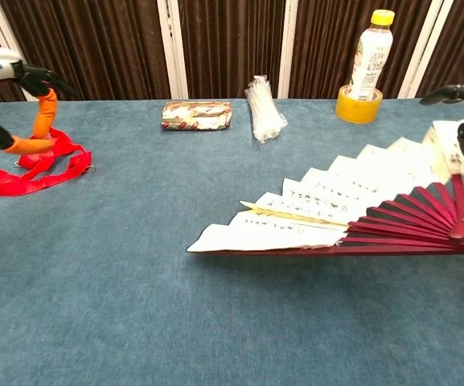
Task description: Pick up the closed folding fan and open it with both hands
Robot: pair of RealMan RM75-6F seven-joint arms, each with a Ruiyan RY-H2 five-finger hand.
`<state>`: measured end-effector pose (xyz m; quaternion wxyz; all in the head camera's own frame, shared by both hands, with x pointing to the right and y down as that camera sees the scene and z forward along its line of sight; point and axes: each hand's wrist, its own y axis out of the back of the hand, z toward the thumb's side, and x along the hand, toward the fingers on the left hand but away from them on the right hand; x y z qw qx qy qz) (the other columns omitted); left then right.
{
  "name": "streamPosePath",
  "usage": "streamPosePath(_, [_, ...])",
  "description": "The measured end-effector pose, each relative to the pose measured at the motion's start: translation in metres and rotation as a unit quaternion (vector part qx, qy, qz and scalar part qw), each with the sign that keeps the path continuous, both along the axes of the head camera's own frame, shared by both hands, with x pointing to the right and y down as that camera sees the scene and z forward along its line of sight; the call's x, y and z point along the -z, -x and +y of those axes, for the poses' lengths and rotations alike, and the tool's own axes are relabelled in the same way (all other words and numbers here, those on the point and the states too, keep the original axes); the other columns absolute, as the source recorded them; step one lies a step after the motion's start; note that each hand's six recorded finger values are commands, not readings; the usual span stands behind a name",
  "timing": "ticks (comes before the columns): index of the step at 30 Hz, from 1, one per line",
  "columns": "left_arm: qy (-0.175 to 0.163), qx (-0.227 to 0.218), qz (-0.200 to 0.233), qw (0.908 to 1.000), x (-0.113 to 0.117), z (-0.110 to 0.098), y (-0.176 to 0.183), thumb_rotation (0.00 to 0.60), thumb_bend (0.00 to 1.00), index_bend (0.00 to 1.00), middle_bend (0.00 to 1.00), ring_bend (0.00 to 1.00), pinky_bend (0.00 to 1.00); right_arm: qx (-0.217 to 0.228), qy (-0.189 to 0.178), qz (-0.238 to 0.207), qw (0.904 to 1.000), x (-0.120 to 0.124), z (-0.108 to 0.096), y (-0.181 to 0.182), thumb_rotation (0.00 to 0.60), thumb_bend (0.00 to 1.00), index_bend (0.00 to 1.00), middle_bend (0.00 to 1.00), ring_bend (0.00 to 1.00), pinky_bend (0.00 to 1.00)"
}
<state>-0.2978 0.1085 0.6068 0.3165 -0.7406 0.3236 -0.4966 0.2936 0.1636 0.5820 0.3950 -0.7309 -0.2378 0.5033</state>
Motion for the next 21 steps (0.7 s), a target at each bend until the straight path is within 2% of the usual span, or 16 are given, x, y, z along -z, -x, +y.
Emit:
streamPosePath(4, [0.007,0.001,0.002,1.0,0.004,0.005,0.011,0.6,0.21,0.24,0.0,0.0,0.0,0.007,0.001,0.024,0.9997,0.0,0.005,-0.004,0.6,0.25,0.0,0.0,0.0,0.0])
streamPosePath(7, [0.013,0.005,0.004,0.9999,0.007,0.009,0.02,0.6,0.2,0.1,0.0,0.0,0.0,0.018,-0.003,0.05,0.9986,-0.001,0.007,-0.009,0.6,0.2,0.0,0.0,0.0,0.0])
streamPosePath(12, [0.017,0.012,0.003,0.9998,0.014,0.012,0.037,0.6,0.2,0.08,0.0,0.0,0.0,0.048,-0.011,0.105,0.9932,-0.004,0.012,-0.017,0.6,0.18,0.0,0.0,0.0,0.0])
streamPosePath(21, [0.01,0.019,-0.011,0.9997,0.025,0.018,0.062,0.6,0.18,0.05,0.0,0.0,0.0,0.098,-0.008,0.187,0.9773,-0.01,0.022,-0.034,0.6,0.18,0.0,0.0,0.0,0.0])
